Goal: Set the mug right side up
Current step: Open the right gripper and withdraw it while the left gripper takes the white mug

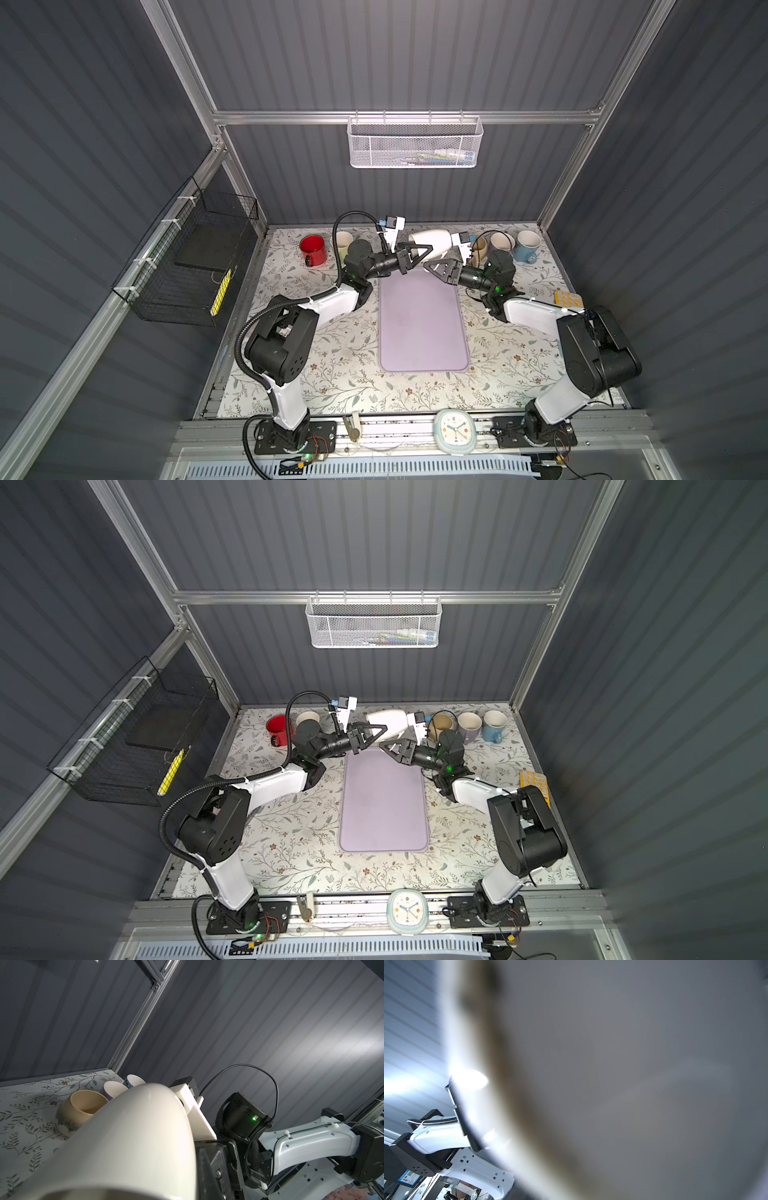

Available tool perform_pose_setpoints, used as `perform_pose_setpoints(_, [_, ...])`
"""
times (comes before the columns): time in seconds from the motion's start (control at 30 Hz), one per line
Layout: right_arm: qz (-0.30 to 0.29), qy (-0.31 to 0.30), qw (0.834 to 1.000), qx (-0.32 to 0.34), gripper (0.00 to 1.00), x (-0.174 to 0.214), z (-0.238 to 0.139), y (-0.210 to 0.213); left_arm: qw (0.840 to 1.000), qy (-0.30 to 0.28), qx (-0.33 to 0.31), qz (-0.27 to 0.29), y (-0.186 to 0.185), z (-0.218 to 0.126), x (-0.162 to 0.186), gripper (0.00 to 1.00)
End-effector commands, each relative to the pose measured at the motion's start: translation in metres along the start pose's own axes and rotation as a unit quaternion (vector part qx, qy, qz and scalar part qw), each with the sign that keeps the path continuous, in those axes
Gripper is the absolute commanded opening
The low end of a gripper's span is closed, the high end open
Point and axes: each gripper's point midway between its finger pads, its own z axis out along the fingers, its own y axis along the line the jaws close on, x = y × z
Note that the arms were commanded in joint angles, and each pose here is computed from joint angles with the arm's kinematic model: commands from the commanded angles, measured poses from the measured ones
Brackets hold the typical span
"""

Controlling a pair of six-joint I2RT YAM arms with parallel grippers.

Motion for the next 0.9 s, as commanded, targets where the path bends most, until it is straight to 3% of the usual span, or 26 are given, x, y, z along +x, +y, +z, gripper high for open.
perform_pose_setpoints(0.0, [-0.013, -0.004, 1.0, -0.016, 0.41, -0.001, 0.002, 0.006, 0.999, -0.033, 0.021, 0.038, -0.017, -0.004, -0.023, 0.0])
perform_pose_setpoints(0.87, [0.009, -0.008, 1.0, -0.007, 0.43, 0.009, -0.004, -0.013, 0.992, 0.001, -0.089, 0.089, -0.004, -0.031, -0.034, 0.0])
